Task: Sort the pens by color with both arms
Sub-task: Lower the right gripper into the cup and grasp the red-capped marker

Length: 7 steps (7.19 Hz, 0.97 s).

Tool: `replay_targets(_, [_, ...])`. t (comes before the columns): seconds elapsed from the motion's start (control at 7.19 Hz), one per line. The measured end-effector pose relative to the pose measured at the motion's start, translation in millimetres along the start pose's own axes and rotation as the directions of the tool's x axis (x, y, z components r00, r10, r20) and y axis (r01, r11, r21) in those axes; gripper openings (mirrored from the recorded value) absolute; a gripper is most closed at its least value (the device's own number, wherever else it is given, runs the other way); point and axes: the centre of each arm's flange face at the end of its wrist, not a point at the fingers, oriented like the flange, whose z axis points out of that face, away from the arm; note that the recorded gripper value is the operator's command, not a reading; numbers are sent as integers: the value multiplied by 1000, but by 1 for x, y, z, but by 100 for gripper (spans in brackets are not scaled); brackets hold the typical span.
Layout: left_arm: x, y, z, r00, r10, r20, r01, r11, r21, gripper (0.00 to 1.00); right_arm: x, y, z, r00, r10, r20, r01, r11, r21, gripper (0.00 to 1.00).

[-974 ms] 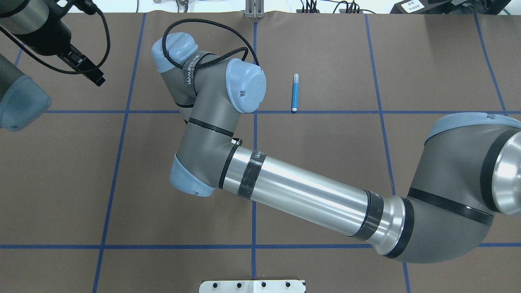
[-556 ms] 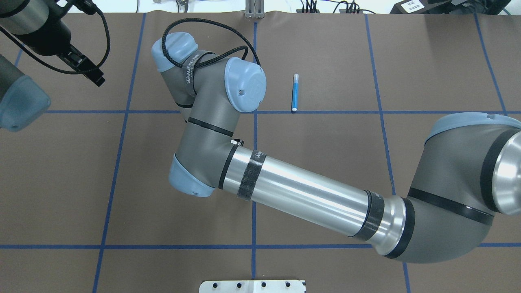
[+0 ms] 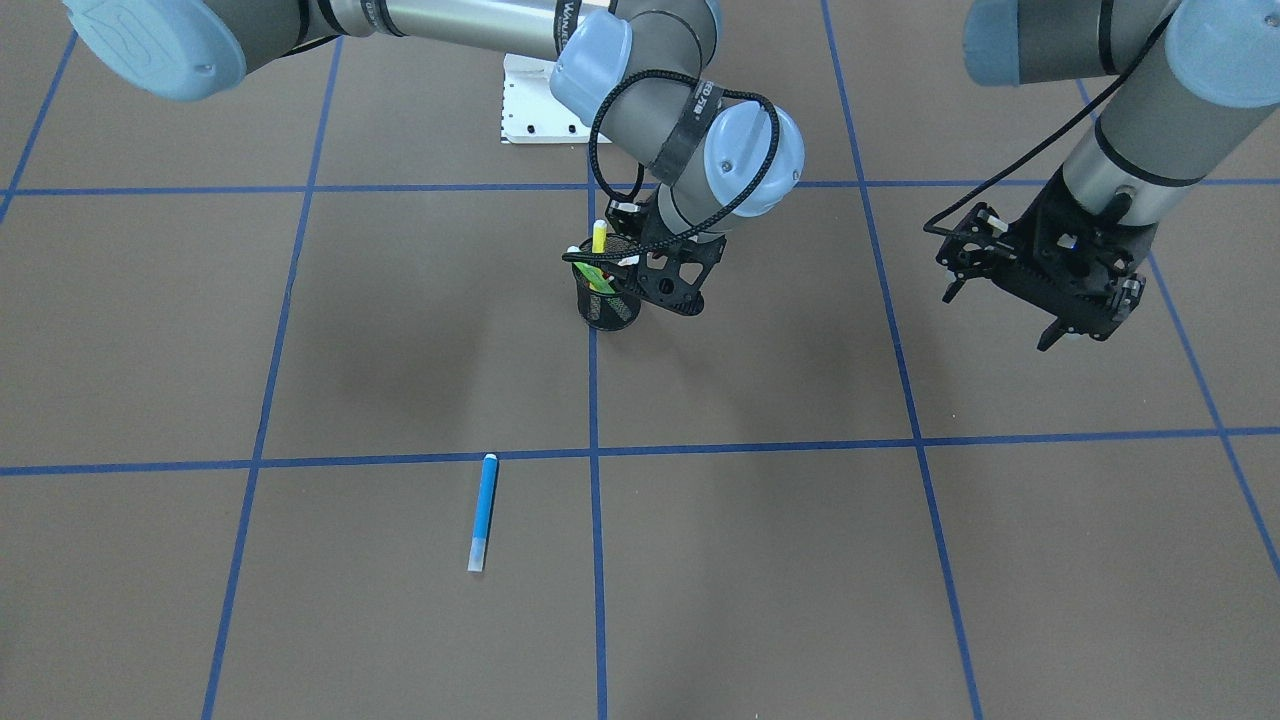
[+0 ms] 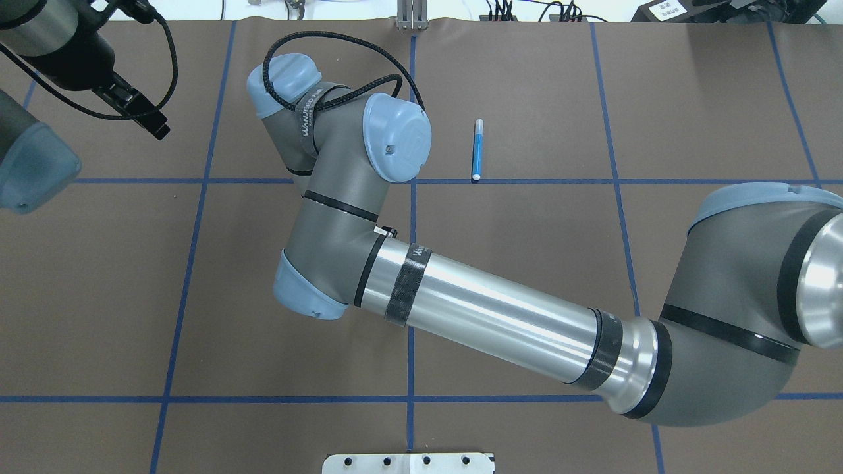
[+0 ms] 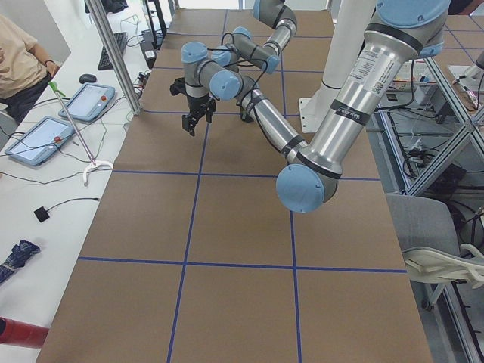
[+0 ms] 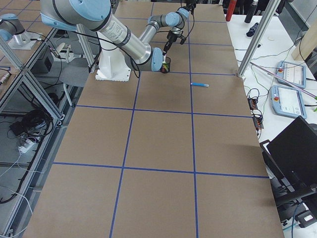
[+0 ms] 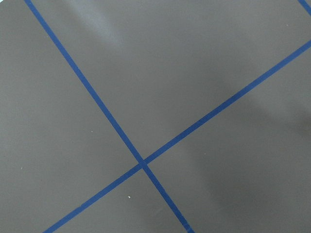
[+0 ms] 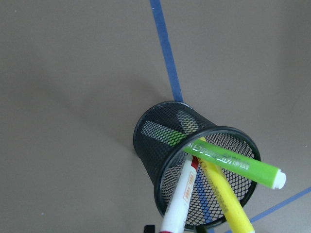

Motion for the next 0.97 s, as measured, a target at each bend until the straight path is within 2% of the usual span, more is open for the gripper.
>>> replay_targets(0.14, [0, 0, 0, 1000, 0, 0, 0, 1000, 0, 99, 0, 0, 0, 1000, -5, 0, 5, 1000, 0, 10])
replay_targets(0.56, [0, 0, 0, 1000, 0, 0, 0, 1000, -1, 99, 4, 1, -2, 1000, -12, 5, 12, 1000, 5, 3])
replay_targets(0.7, [1, 0, 1, 1000, 0, -1, 0, 1000, -2, 99, 10, 5, -10, 1000, -20, 8, 20, 1000, 11, 0])
replay_targets(0.97, [2, 0, 2, 1000, 1, -4, -1, 1000, -3, 99, 31, 19, -46, 999, -30, 23, 29, 999, 26, 0])
